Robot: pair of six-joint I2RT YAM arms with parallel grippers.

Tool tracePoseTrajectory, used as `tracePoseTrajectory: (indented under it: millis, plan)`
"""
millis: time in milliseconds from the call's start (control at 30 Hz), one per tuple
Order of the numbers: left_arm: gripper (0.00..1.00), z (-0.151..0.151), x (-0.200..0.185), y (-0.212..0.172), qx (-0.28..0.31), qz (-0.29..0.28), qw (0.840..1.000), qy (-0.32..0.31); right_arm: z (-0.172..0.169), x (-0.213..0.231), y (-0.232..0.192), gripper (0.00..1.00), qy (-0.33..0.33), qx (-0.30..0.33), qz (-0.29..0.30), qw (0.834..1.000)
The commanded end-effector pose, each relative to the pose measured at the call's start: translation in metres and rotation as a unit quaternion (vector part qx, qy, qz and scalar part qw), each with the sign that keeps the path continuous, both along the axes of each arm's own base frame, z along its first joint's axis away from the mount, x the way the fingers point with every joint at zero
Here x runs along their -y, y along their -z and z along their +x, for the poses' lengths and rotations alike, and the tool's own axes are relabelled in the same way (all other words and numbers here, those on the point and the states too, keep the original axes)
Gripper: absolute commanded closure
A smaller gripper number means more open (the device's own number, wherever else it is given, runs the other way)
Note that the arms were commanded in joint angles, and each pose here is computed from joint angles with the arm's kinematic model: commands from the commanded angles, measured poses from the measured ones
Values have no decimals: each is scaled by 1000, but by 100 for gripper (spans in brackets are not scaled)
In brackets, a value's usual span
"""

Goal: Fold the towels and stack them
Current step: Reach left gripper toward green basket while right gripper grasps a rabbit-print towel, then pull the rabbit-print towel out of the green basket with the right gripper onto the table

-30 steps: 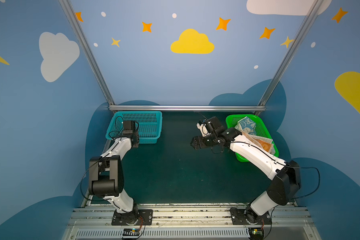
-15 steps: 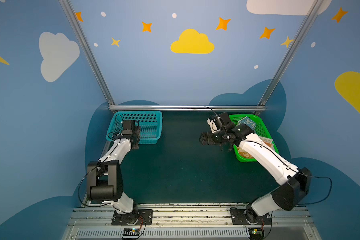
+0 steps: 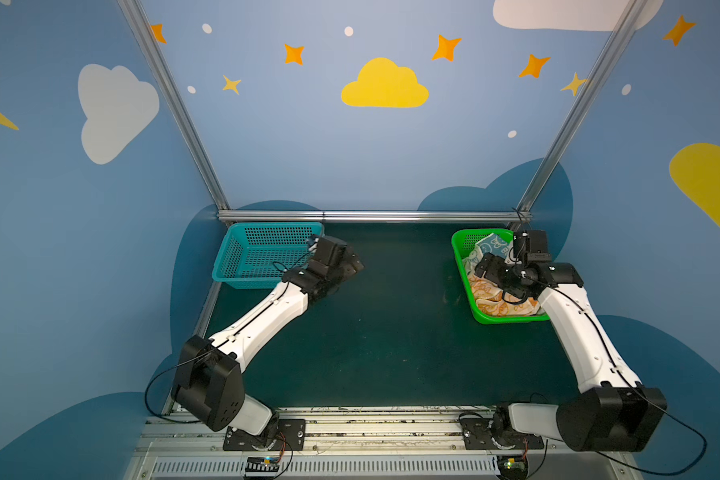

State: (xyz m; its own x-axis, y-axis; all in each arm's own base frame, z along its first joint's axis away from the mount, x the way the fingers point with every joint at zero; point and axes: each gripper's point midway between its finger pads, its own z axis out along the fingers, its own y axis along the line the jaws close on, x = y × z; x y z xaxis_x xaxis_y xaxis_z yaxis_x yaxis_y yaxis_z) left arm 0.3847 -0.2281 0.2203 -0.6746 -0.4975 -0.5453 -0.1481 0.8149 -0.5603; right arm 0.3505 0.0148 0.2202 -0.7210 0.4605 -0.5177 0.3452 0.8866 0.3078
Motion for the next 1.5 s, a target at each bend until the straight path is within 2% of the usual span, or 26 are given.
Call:
tracePoseTrajectory:
  millis: [0,100,267,400,533,633,767,833,1000,1067,1200,1300,1400,1467]
  plan:
    - [1,-17,50,5,42,107,987,109,5,13,17,7,42,-6,39,998]
    - [0,-39,104,2,68,129,973,180,10,24,32,7,53,-10,74,996]
    - [1,-68,164,1,108,140,953,244,11,37,54,7,53,-56,87,993]
    - [1,-80,190,-1,141,139,941,275,21,34,66,7,51,-81,186,978]
    - [1,-81,199,-9,170,153,926,301,30,29,74,8,36,-102,205,973]
    - [1,-80,199,-15,188,166,917,310,37,27,80,18,36,-112,209,971]
    - [1,-87,189,-11,179,183,911,324,39,20,89,29,36,-143,198,969]
    - [1,-89,183,-12,187,187,907,328,40,16,92,44,38,-146,188,971]
    - [1,-83,158,-18,186,160,923,298,40,7,86,82,31,-159,154,975]
    - [1,-84,153,-20,182,135,925,304,38,2,82,98,24,-164,132,977]
    - [1,-93,141,-27,185,132,922,313,35,-18,57,100,-5,-159,76,984]
    - [1,-94,121,-37,199,145,922,299,39,-49,17,100,-45,-130,50,989]
    - [1,-88,94,-45,202,146,932,264,43,-101,-38,100,-120,-73,45,989]
    - [1,-82,78,-50,202,139,939,242,43,-147,-80,100,-202,-15,48,978]
